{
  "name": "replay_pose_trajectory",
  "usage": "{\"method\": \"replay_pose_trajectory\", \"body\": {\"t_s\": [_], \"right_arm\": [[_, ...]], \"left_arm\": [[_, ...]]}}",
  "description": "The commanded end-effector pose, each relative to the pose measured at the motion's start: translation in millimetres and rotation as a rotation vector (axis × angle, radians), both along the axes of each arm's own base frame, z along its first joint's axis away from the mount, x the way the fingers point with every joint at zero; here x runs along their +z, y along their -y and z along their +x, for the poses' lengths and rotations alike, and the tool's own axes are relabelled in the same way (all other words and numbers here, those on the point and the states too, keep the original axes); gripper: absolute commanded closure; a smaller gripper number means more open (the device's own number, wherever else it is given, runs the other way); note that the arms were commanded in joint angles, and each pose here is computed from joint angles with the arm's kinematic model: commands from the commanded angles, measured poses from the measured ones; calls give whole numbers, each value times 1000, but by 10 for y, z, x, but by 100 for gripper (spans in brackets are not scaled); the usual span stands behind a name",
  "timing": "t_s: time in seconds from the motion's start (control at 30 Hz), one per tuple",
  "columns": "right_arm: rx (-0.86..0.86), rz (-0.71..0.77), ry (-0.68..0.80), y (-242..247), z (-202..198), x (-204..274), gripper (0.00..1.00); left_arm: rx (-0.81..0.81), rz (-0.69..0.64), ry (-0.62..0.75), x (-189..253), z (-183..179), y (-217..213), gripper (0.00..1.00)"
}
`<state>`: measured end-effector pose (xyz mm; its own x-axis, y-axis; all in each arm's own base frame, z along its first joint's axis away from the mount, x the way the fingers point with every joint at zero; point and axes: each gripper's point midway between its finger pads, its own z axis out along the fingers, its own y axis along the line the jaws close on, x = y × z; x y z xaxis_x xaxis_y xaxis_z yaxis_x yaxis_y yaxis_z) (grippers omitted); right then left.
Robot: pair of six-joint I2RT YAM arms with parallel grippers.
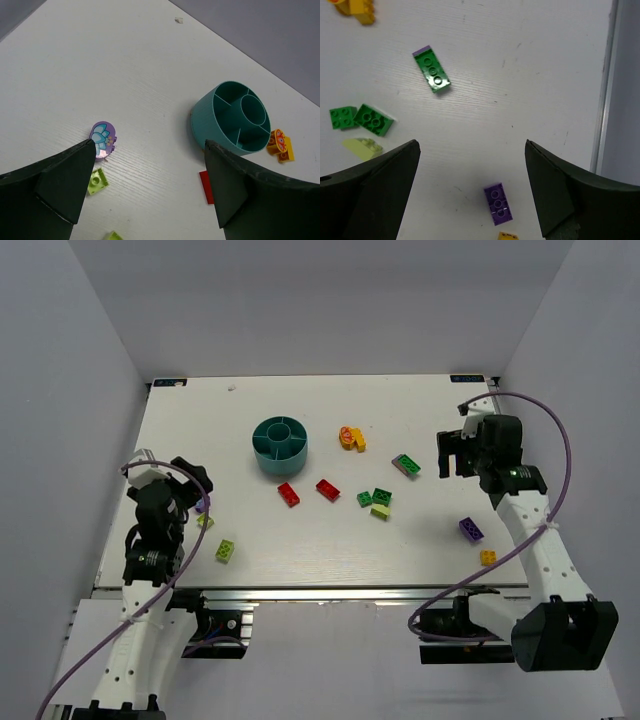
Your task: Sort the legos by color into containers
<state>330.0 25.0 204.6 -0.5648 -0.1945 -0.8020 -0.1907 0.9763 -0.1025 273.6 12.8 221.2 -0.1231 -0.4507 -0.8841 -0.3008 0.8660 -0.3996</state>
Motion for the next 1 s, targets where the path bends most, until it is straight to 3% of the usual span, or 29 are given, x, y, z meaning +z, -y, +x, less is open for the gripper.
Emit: {"method": "replay_pose_trajectory", "body": {"t_s": [0.0, 0.2, 0.23, 0.3, 0.33, 0.37, 0.4, 0.43, 0.5, 0.53, 0.57, 0.63, 0.67, 0.7, 0.73, 0.8, 0.97], "right_arm": [[211, 10, 136, -259, -131, 284, 10], [807, -55, 274, -855, -694, 301, 10], [864, -56, 266, -899, -784, 244, 10], [975, -57, 295, -1005, -884, 230, 10], [1008, -48, 276, -1028, -941, 194, 10], [1008, -18, 263, -1053, -952, 187, 11], [1028, 50, 226, -1123, -972, 178, 11], [1044, 82, 197, -1155, -995, 151, 16], [972, 167, 85, -1202, -912, 36, 51], [936, 180, 66, -1210, -832, 31, 66], [908, 171, 50, -1198, -759, 3, 83], [887, 196, -7, -1261, -684, -72, 72], [868, 182, -8, -1267, -614, -87, 39], [877, 185, -40, -1346, -607, -147, 22], [888, 171, -29, -1392, -560, -85, 12], [912, 161, -68, -1481, -548, -139, 11], [982, 211, -77, -1621, -533, -143, 11]], "left_arm": [[-14, -15, 9, 65, -53, 35, 2], [1, -36, 5, 35, -124, 24, 3], [7, -46, 4, 30, -133, 22, 8], [13, -54, -4, 8, -156, 19, 29], [19, -60, -10, -8, -166, 13, 44], [41, -81, -12, -19, -176, -5, 76], [52, -90, -34, -71, -197, -13, 86], [57, -100, -45, -93, -204, -12, 95], [71, -123, -89, -186, -215, -6, 100], [79, -140, -106, -220, -213, 1, 100], [86, -146, -147, -304, -233, 3, 86], [93, -166, -207, -413, -207, 26, 65], [93, -172, -235, -465, -212, 39, 54], [90, -182, -254, -502, -210, 58, 37], [101, -202, -278, -533, -189, 70, 30], [97, -217, -310, -586, -183, 101, 8], [119, -216, -404, -734, -100, 93, 3]]}}
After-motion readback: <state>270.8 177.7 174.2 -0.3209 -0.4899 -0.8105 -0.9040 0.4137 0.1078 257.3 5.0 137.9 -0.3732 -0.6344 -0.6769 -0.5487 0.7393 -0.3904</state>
